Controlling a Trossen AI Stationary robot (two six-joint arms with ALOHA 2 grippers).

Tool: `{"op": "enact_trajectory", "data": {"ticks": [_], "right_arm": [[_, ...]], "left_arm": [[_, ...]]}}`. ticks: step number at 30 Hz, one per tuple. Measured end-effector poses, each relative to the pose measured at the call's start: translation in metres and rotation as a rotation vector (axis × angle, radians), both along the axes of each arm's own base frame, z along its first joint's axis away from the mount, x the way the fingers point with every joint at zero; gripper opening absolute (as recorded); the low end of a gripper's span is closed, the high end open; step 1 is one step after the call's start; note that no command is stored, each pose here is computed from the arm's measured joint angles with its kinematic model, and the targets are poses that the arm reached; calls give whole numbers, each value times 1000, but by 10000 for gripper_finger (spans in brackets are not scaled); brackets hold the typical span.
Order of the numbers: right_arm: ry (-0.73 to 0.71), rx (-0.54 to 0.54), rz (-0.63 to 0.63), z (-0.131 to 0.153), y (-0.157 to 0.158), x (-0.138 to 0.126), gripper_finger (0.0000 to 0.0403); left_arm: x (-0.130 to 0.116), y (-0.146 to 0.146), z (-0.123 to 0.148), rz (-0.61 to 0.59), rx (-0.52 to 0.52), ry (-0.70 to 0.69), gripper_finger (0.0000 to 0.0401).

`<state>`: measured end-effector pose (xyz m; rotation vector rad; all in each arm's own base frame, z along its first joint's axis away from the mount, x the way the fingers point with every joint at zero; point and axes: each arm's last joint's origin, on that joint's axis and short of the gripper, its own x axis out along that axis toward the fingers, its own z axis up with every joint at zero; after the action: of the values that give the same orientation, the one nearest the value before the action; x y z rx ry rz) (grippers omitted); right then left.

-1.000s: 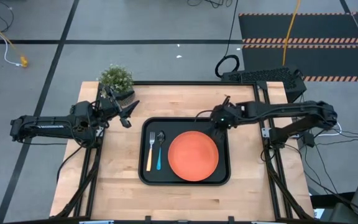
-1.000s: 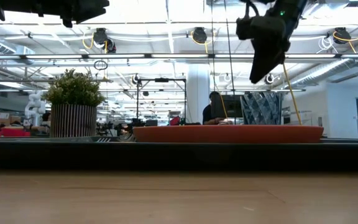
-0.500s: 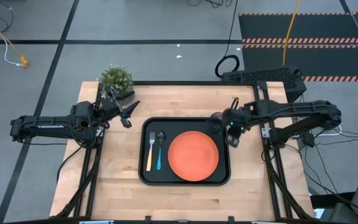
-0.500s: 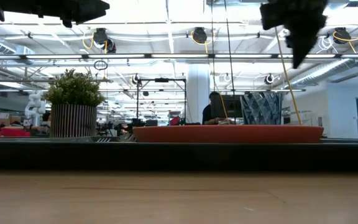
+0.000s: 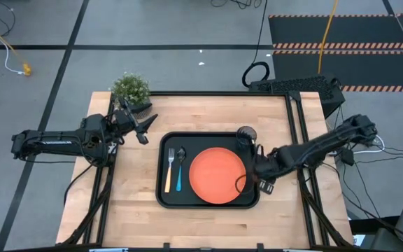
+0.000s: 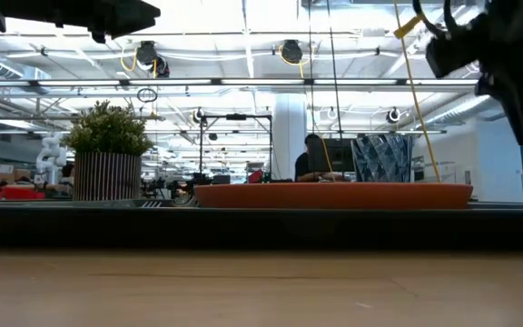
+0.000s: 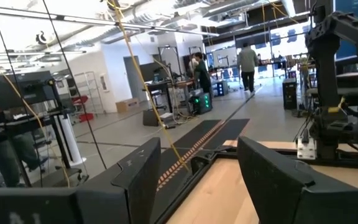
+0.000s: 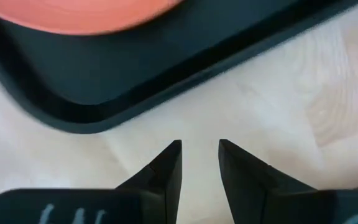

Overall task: Pick and place plate/cup/fork/spoon on tray
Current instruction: Adjust the black table tray

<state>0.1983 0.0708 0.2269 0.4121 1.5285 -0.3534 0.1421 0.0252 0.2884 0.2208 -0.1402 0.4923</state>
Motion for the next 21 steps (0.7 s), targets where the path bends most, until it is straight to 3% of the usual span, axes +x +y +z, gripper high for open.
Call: {"op": "enact_trajectory", "data": {"ticks": [6, 12, 21], "right_arm": [[-9, -50, 24, -20, 5, -7, 95], [-92, -19, 34, -42, 6, -5, 95], [26, 76, -9, -52, 5, -16, 95]], "left_arm": [[0, 0, -2, 2, 5, 19, 216], [0, 0, -1, 3, 8, 21, 216], [0, 0, -1, 3, 4, 18, 216]]}}
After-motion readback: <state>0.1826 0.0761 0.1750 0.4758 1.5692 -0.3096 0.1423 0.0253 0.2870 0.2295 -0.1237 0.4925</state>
